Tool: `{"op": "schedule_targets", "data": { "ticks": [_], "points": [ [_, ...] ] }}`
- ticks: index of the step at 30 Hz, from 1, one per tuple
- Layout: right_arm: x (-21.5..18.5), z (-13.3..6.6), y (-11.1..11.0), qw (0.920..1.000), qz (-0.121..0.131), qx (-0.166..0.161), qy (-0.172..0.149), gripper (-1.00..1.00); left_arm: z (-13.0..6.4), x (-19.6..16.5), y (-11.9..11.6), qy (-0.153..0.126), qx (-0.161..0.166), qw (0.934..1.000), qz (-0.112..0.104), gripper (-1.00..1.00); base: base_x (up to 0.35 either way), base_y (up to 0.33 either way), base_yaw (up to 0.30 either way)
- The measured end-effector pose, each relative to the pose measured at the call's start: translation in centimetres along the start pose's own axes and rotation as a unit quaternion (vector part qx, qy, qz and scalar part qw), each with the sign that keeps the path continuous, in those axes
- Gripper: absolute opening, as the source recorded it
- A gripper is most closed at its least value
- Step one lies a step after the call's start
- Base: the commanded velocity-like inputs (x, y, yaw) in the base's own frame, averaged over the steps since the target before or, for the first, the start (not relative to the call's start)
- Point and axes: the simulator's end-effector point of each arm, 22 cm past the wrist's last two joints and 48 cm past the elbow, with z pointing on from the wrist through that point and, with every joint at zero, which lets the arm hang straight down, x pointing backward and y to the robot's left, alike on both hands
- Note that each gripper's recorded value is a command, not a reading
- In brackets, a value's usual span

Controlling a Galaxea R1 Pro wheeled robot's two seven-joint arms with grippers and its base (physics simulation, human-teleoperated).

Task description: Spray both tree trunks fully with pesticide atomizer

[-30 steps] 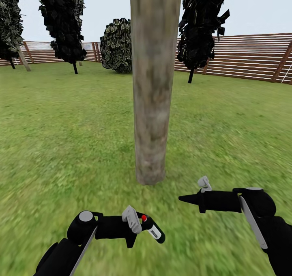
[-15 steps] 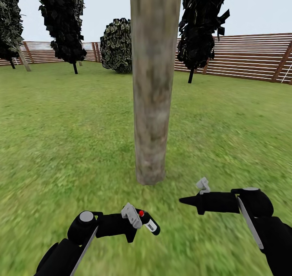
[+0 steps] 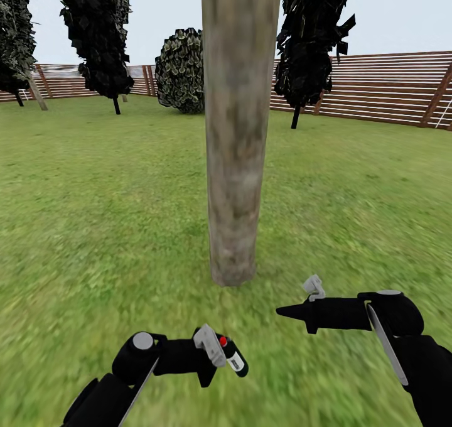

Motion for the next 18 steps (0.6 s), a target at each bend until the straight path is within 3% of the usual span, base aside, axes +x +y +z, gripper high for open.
{"op": "schedule_targets", "data": {
  "ticks": [7,18],
  "points": [
    [0.0,-0.1,-0.1,1.0000,0.000,0.001,-0.001,-1.00,0.5,1.2,0.0,0.028,-0.009,0.9992,0.025,-1.00,0.000,0.000,0.000],
    [0.1,0.1,-0.4,1.0000,0.001,0.008,0.003,-1.00,0.6,1.4,-0.1,0.034,-0.009,0.9989,0.032,-1.00,0.000,0.000,0.000]
  ]
}}
